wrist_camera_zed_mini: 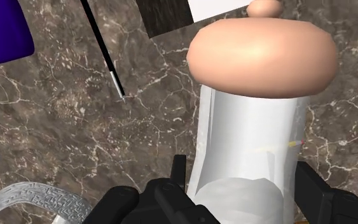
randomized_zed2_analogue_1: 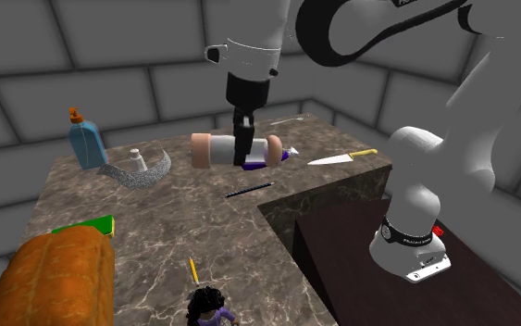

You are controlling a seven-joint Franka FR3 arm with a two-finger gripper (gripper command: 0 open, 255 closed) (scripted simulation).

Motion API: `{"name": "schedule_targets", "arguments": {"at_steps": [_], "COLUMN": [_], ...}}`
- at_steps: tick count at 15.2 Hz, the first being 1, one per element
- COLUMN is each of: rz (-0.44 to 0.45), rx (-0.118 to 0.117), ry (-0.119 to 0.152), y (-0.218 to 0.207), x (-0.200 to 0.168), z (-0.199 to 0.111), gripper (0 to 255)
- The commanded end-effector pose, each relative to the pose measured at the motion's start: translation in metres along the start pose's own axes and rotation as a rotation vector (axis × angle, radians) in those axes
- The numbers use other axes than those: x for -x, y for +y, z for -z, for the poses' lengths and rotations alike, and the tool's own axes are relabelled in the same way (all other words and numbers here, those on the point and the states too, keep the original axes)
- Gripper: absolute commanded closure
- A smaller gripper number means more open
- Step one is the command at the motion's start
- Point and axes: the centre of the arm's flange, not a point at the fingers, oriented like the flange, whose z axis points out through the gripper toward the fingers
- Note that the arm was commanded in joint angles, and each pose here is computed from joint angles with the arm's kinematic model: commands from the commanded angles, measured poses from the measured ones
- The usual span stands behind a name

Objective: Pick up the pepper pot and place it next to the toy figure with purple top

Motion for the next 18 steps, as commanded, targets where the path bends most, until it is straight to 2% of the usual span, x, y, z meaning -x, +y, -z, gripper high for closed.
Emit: {"name": "schedule_targets", "arguments": {"at_steps": [1, 9, 18], "rz": [-0.001, -0.001, -0.001], "rx": [0.001, 0.001, 0.001], "ry": [0.000, 0.000, 0.000], "y": [-0.028, -0.129, -0.133], "x": [0.009, 0.035, 0.042], "z": [0.004, 0.017, -0.030], "gripper": [255, 255, 255]}}
